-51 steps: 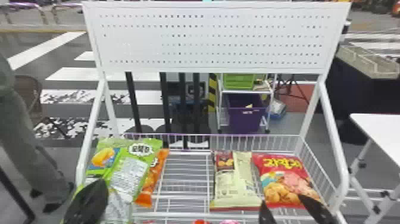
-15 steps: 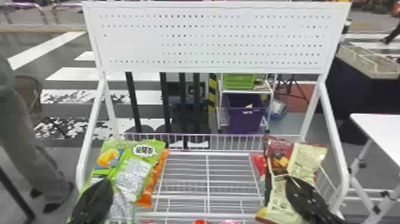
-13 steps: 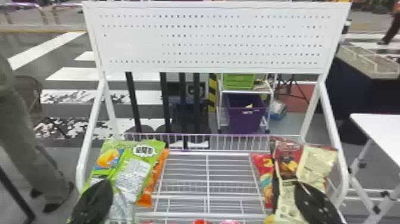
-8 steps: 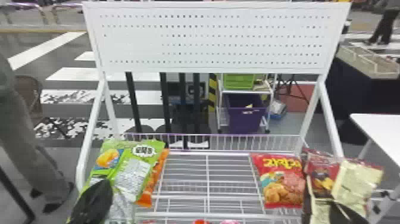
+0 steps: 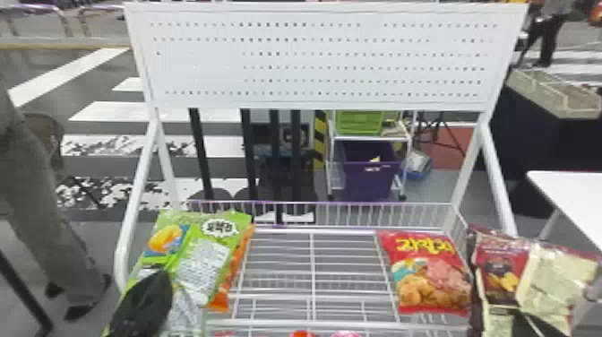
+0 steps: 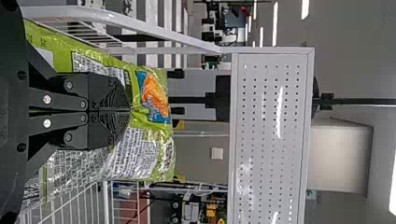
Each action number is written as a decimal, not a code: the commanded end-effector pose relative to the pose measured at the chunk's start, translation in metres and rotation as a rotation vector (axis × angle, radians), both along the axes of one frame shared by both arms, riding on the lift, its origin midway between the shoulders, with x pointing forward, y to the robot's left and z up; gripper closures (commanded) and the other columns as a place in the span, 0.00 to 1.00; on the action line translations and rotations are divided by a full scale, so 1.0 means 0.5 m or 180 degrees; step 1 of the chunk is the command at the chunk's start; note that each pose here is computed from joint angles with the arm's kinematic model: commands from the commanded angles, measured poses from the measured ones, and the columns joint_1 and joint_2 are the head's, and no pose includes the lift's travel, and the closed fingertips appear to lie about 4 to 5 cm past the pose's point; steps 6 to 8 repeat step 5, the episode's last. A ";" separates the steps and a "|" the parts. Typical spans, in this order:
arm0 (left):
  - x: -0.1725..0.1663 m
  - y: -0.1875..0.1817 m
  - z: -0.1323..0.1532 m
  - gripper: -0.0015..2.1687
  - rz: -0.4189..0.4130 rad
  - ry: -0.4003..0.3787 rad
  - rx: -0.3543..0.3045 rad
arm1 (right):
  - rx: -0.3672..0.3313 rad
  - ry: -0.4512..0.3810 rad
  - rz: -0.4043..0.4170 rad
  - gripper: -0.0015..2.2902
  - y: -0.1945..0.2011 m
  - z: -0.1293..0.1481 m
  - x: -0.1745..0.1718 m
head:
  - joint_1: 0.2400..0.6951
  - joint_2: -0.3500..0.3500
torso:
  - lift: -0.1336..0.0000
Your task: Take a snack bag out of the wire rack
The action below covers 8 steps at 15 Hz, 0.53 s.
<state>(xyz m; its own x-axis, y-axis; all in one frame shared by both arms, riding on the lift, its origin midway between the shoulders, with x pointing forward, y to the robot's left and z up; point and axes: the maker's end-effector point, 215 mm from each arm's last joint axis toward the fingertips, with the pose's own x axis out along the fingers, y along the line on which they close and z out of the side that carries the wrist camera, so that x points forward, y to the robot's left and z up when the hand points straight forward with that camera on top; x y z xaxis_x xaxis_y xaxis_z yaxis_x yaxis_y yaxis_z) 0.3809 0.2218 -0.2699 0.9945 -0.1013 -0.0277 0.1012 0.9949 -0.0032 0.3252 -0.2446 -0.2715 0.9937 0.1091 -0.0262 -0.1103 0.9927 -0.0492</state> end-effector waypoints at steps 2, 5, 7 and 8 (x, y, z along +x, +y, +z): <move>-0.001 -0.002 0.001 0.77 -0.0004 -0.0001 -0.0006 | 0.0013 -0.0014 0.0017 0.98 0.004 0.003 -0.001 | 0.57 0.50 | 1.00; -0.002 -0.002 0.000 0.77 -0.0004 0.0003 -0.0001 | 0.0014 -0.0028 0.0019 0.98 0.005 0.005 -0.001 | 0.57 0.50 | 1.00; -0.002 -0.002 0.000 0.77 -0.0004 0.0003 -0.0001 | 0.0014 -0.0028 0.0019 0.98 0.005 0.005 -0.001 | 0.57 0.50 | 1.00; -0.002 -0.002 0.000 0.77 -0.0004 0.0003 -0.0001 | 0.0014 -0.0028 0.0019 0.98 0.005 0.005 -0.001 | 0.57 0.50 | 1.00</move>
